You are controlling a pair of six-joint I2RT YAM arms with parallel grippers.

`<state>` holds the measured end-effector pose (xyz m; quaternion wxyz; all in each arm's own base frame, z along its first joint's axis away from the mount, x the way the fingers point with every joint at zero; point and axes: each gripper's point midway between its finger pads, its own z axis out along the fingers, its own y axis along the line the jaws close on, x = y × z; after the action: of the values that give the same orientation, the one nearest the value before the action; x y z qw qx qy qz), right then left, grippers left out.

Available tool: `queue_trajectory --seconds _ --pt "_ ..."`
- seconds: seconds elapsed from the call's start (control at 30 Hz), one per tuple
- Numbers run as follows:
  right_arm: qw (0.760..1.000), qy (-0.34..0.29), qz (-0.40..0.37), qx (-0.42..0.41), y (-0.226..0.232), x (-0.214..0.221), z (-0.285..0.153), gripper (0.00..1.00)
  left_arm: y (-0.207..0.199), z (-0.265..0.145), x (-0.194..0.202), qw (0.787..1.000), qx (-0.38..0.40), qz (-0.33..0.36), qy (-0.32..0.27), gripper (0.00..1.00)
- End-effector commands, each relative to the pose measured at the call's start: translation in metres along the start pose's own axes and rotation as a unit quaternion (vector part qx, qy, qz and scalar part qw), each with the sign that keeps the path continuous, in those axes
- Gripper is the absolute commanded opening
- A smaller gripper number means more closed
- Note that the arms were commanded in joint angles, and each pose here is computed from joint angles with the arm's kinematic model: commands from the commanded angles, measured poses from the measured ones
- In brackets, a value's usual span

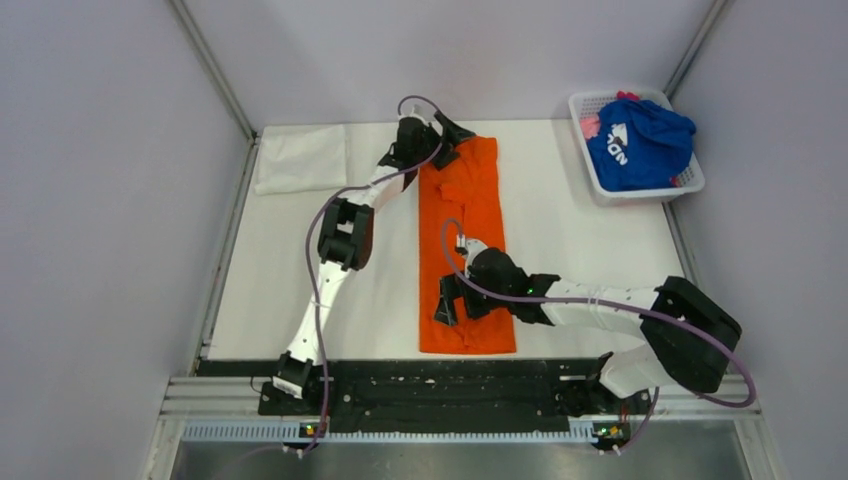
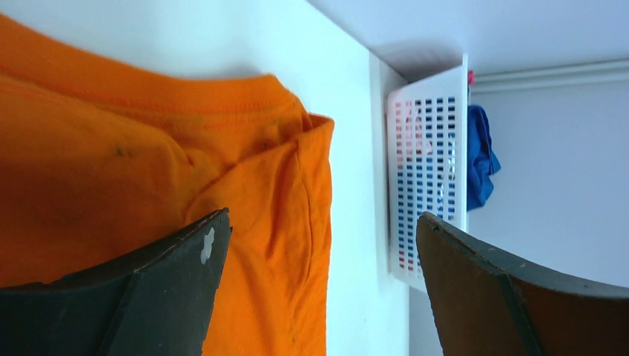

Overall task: Fold and stack the t-shirts
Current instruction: Grab the bottom of the folded rectangular tshirt with both arms

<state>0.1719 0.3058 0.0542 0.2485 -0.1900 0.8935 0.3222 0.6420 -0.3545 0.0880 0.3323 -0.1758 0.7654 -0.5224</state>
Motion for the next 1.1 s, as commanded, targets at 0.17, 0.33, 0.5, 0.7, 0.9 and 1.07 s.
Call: queue_trajectory --seconds 0.17,0.33,0.5,0.7,0.9,1.07 --pt "0.987 -0.14 0.01 0.083 -0.013 -0.061 -0.043 0.99 -0.113 -0.032 -0.048 0.992 0.094 0.073 -0.047 0.99" --pt "0.965 -0.215 0.079 0.125 -0.038 -0.074 -0.083 0.99 -0.198 -0.09 -0.02 0.978 0.081 0.187 -0.04 0.99" --pt "0.96 -0.218 0.098 0.143 -0.056 -0.05 -0.104 0.99 -0.198 -0.187 0.018 0.972 -0.022 0.231 -0.033 0.99" --pt "0.959 -0.145 0.165 0.18 -0.079 0.005 -0.111 0.97 -0.14 -0.301 0.125 0.959 -0.104 0.265 0.002 0.99" --pt "0.971 -0.057 0.191 0.134 -0.068 0.052 -0.1 0.93 -0.053 -0.367 0.222 0.955 -0.187 0.198 0.114 0.99" --pt "0.967 -0.011 0.205 0.152 -0.075 0.076 -0.097 0.83 -0.001 -0.404 0.278 0.942 -0.228 0.161 0.189 0.96"
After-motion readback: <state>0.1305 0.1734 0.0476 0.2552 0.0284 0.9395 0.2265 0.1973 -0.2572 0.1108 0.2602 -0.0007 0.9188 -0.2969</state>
